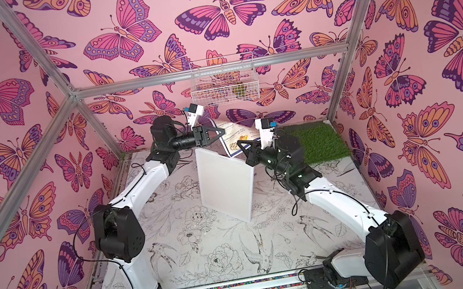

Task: Insert the menus into the narrow rack
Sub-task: Insert the menu into the narrow rack.

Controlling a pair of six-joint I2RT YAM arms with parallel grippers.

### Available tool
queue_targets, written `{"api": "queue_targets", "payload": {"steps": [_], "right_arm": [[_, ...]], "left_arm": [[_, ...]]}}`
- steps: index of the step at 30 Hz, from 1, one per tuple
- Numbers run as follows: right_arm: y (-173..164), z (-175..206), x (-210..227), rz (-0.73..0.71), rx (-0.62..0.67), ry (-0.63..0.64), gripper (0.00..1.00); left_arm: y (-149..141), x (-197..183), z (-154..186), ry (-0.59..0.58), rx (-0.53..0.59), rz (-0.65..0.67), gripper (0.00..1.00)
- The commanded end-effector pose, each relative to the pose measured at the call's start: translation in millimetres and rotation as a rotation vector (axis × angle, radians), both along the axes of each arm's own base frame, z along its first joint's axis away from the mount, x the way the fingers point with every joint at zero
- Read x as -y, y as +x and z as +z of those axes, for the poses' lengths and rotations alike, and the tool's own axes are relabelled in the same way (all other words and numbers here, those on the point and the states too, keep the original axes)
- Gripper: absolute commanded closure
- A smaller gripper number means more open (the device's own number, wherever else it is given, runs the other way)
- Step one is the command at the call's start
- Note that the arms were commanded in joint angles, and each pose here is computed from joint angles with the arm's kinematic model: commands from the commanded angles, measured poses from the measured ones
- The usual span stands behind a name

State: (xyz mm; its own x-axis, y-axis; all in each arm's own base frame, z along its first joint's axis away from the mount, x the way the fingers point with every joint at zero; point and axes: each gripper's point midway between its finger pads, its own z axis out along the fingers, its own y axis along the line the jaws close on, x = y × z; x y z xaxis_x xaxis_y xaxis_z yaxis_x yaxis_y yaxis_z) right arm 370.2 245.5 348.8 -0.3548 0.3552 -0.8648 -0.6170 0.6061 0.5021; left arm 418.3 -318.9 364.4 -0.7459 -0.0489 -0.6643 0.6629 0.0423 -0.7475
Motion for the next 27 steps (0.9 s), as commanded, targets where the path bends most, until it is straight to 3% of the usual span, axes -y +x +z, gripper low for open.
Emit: {"api": "queue_targets", "payload": {"steps": [1,27], "right_arm": [[-1.4,3.4,0.3,0.002,0.019,0.013,1.00],[-4.0,8.9,6.1,-0.026,0.069,-0.045,1.00]], "left_arm": [[-12.4,-1.0,15.4,-0.019,0.057,-0.015,0.80],[-11.0,4.4,15.8,-0.023,0.056,-0.023,0.80]]}}
